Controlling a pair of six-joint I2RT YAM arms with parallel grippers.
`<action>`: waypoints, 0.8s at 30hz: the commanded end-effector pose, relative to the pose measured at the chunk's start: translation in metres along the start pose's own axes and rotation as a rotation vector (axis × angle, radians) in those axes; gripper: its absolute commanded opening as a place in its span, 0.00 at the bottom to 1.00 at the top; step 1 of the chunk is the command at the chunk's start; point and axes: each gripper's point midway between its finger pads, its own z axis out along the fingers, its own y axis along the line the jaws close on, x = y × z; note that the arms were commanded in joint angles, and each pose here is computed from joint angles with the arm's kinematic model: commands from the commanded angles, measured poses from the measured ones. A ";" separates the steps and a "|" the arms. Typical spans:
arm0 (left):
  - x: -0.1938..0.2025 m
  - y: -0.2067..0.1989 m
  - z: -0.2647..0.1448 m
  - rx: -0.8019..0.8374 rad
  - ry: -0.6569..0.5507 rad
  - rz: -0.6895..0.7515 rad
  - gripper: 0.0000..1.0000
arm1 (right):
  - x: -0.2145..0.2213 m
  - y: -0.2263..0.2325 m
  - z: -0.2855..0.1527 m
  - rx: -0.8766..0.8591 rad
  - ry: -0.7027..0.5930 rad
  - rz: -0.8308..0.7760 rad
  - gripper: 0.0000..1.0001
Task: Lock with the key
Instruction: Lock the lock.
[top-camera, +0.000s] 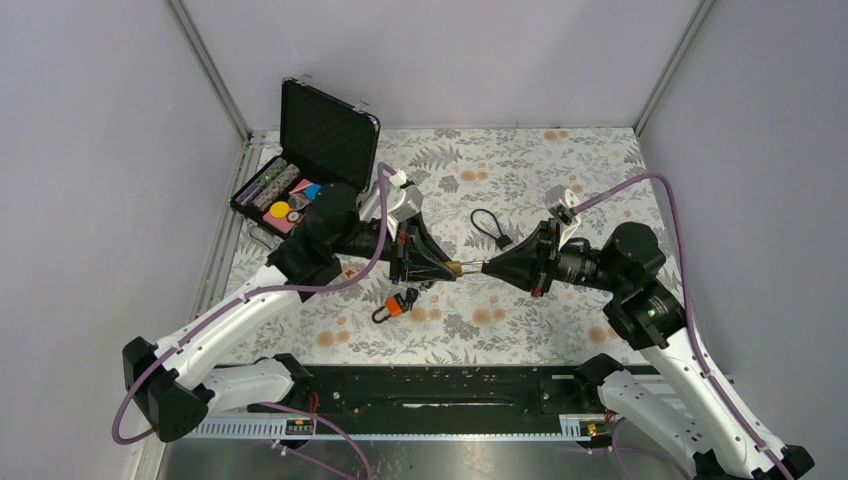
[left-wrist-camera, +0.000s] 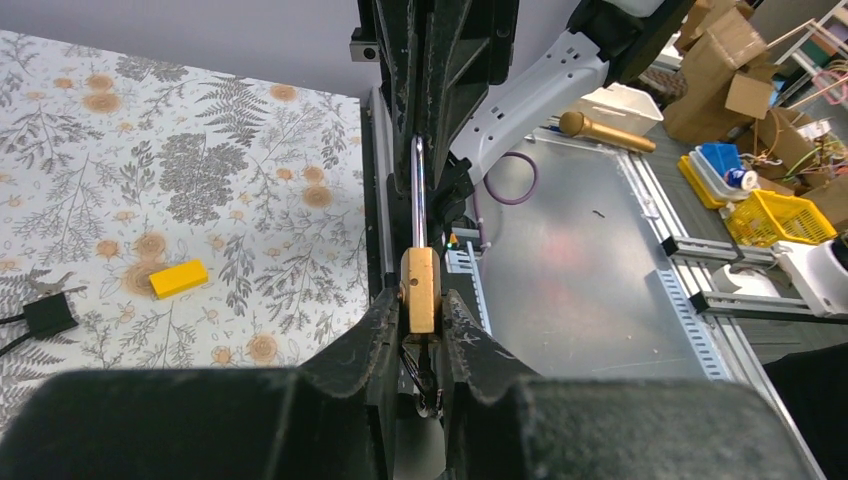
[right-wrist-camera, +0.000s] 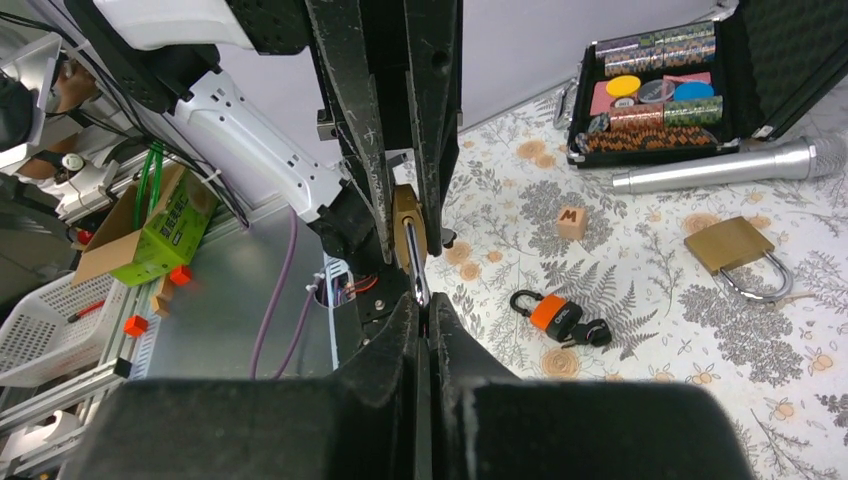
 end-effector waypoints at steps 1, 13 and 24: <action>-0.024 -0.020 0.005 0.120 -0.079 0.073 0.00 | -0.011 -0.001 0.008 -0.012 -0.058 -0.048 0.00; -0.042 0.008 0.020 0.038 -0.152 -0.018 0.00 | 0.018 0.004 0.036 -0.075 -0.015 -0.021 0.00; -0.014 0.033 0.005 -0.059 -0.080 -0.027 0.21 | -0.008 -0.018 0.014 0.185 -0.063 -0.056 0.00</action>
